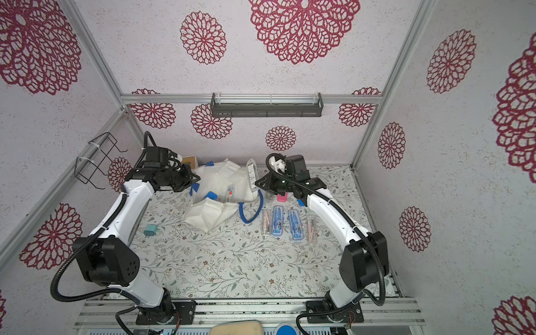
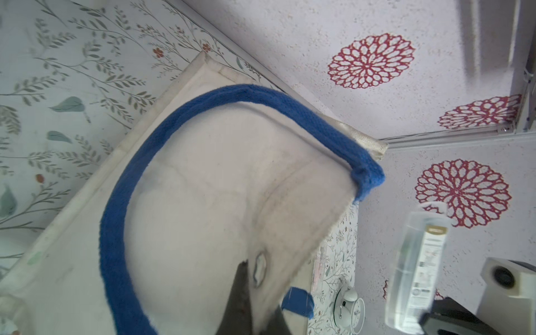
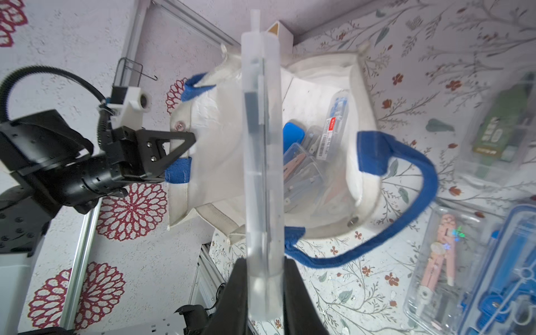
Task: Take out the compass set from the canvas bag
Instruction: Place the compass set at the center of the board.
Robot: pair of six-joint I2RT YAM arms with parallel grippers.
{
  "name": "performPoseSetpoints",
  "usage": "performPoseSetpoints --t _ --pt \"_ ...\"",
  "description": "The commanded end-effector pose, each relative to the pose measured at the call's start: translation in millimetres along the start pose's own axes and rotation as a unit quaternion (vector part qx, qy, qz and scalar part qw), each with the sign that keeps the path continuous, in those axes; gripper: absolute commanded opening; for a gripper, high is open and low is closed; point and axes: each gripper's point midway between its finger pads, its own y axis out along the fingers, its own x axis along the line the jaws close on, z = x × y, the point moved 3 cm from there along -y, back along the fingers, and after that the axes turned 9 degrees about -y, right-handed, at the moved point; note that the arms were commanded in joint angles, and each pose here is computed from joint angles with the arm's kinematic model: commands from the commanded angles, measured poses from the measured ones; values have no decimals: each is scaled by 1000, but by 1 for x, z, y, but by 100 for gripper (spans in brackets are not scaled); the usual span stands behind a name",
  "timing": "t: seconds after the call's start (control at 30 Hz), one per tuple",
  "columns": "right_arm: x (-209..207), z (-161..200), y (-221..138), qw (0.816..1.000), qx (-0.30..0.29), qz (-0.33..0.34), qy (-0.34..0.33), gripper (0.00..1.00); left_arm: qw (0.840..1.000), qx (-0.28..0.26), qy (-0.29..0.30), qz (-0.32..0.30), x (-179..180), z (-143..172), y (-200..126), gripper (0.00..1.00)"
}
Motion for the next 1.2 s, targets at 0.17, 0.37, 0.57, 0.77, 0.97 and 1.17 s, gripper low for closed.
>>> performPoseSetpoints --t 0.17,0.37,0.57,0.77,0.97,1.17 --pt "-34 -31 4 999 -41 22 11 15 999 -35 4 -3 15 -12 -50 0" --pt "-88 -30 53 994 -38 60 86 15 999 -38 -4 -25 28 -18 -62 0" --pt "-135 -17 106 983 -32 69 167 15 999 -29 -2 -27 27 -18 -60 0" --pt "-153 -1 142 973 -18 72 217 15 1000 -2 4 -9 21 -13 -52 0" --pt "-159 15 163 967 -3 72 244 16 1000 19 15 -2 12 -6 -39 0" --pt "-173 34 174 960 24 75 269 18 999 24 20 8 1 -2 -29 0"
